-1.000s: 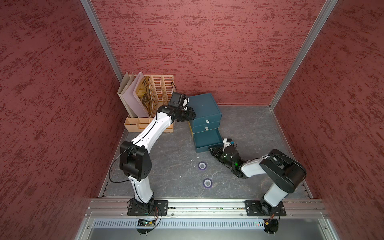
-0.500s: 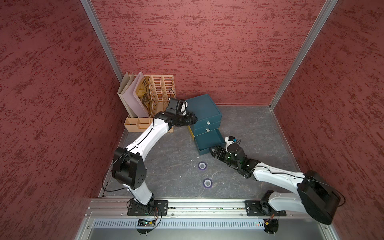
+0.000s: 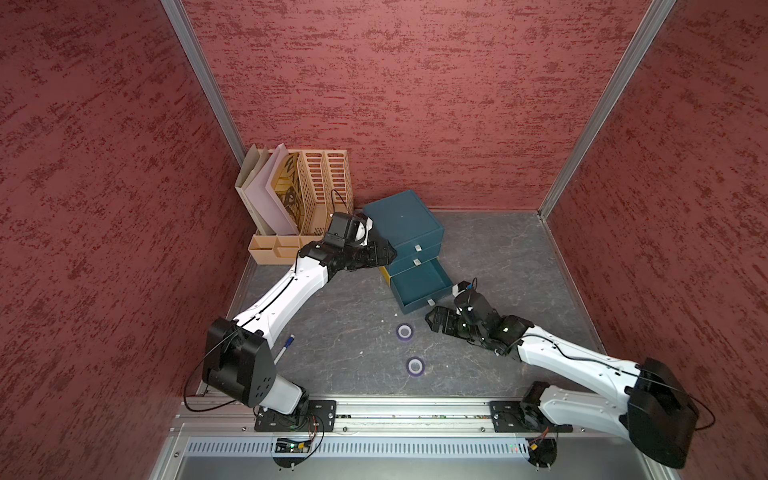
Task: Place the transparent tape into the drawer according to color
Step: Pick up the tape at the center of the board.
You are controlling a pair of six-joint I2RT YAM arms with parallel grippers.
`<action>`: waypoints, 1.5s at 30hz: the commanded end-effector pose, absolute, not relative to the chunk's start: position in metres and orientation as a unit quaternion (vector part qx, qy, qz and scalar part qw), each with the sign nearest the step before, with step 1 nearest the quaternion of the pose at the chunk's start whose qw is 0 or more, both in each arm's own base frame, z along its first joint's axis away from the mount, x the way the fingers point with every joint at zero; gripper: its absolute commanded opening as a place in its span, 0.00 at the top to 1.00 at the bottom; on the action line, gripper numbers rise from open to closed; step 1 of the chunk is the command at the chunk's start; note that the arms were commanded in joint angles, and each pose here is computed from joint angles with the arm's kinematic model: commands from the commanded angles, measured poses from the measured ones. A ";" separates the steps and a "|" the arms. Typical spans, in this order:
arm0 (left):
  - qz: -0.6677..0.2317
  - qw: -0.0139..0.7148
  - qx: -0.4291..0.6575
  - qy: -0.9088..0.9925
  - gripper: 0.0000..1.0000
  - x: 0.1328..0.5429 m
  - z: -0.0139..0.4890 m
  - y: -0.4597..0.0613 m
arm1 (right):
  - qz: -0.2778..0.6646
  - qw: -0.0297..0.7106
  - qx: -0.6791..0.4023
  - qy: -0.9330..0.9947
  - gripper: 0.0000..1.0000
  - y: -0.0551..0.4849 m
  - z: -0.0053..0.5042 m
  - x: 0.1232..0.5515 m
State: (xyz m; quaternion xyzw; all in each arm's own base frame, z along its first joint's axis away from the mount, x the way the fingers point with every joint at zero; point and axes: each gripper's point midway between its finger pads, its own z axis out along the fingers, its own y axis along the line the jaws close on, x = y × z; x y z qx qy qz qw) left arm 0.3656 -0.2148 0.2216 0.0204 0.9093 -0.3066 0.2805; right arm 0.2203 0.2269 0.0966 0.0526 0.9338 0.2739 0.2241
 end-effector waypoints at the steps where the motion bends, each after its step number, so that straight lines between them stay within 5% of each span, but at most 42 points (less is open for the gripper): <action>1: -0.325 0.310 0.033 0.893 0.00 0.362 0.247 -0.216 | 0.256 0.198 0.010 0.946 0.01 0.228 0.094 0.203; 13: -0.322 0.223 0.013 0.920 0.00 0.299 0.192 -0.212 | 0.148 0.121 -0.159 0.969 0.02 0.253 0.079 0.164; 26: -0.295 0.158 -0.003 0.942 0.00 0.262 0.138 -0.201 | 0.090 0.074 -0.234 0.965 0.31 0.275 0.054 0.139; 45: -0.269 0.135 -0.003 0.954 0.00 0.258 0.119 -0.198 | 0.055 0.055 -0.257 0.963 0.54 0.291 0.029 0.134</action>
